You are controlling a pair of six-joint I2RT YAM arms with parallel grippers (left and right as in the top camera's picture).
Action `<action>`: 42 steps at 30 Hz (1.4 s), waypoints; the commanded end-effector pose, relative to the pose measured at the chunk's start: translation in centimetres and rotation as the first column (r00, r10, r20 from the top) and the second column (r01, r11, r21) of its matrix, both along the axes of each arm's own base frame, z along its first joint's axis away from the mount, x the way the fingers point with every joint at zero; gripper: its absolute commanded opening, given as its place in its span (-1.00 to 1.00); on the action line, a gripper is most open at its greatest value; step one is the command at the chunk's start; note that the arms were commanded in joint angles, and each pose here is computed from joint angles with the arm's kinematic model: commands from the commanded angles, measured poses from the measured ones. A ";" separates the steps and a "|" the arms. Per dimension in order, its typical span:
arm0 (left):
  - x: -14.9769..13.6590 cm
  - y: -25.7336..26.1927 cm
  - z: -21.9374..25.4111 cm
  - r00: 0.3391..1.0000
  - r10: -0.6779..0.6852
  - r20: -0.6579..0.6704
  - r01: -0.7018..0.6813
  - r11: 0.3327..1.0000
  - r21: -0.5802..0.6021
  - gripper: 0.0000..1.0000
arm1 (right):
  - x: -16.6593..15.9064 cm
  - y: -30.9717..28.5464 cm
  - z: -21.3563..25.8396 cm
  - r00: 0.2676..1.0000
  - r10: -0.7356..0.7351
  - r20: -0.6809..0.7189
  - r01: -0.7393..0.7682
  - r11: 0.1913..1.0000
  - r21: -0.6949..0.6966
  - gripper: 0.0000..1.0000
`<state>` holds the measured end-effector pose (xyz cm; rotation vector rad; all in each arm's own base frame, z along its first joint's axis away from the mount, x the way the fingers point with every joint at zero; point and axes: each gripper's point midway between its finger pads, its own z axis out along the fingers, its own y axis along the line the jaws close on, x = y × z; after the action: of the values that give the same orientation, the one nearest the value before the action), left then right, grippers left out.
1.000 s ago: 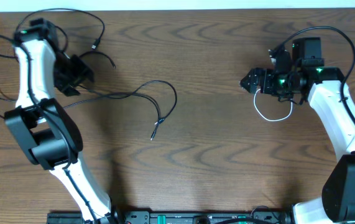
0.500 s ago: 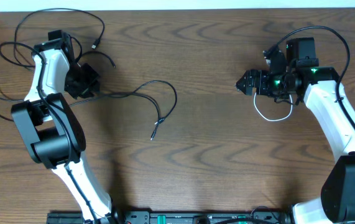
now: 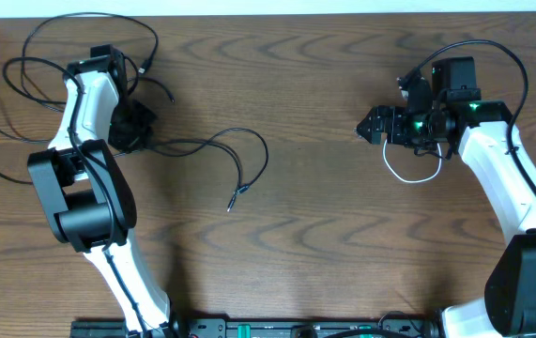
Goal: Untangle cables
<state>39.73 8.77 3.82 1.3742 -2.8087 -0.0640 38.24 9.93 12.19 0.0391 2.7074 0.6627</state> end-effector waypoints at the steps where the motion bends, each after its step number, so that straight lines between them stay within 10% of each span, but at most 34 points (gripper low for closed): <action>1: -0.6 2.0 -0.4 0.999 0.025 -0.033 -0.022 0.994 0.104 -0.35 | -0.1 0.2 -0.2 1.000 0.000 -0.013 0.000 1.000 0.004 0.99; 6: -0.4 2.9 1.4 0.998 -0.046 -0.034 0.049 0.992 0.117 0.20 | -0.6 0.2 -0.4 0.999 0.000 -0.036 0.000 1.000 0.002 0.99; 13: 2.2 5.1 8.2 0.988 -0.013 0.154 -0.013 0.986 0.168 0.24 | -0.6 0.2 -0.4 0.999 0.000 -0.036 0.000 1.000 0.002 0.99; 20: 7.1 14.1 15.5 0.839 0.062 0.541 -0.244 0.931 0.273 0.25 | -1.0 0.1 -0.6 0.999 -0.003 -0.054 0.003 1.000 -0.006 0.99; 42: 5.9 31.2 2.9 0.859 0.101 0.503 -0.378 0.786 0.489 0.25 | -1.1 0.1 -0.8 0.997 -0.028 -0.071 0.027 0.999 -0.019 0.98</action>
<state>47.61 38.01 9.93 2.1574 -3.1582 -0.6833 37.13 9.47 11.52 0.0991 2.7698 0.6360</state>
